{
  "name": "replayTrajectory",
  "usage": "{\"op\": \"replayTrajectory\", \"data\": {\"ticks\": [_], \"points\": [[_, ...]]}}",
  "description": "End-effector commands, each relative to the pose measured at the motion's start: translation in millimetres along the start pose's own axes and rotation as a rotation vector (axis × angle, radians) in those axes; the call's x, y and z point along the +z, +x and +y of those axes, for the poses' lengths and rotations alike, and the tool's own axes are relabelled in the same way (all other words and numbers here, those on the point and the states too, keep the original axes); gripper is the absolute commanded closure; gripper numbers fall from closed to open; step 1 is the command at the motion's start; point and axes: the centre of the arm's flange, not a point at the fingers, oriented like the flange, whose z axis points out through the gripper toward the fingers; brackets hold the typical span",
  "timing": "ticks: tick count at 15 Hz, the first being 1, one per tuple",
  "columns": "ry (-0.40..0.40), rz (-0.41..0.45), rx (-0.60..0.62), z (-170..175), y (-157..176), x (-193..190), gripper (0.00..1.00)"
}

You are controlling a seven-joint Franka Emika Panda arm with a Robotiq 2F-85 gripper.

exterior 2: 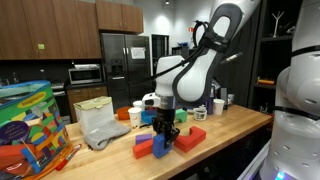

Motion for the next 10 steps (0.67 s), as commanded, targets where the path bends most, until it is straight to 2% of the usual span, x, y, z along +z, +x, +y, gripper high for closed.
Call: {"op": "replayTrajectory", "data": {"ticks": [1,5,10], "points": [[-0.030,0.037,0.019,6,-12,-32,0.84],[-0.062,0.059,0.056,17,-26,-49,0.84],[-0.080,0.047,0.094,32,-47,-66,0.84]]}}
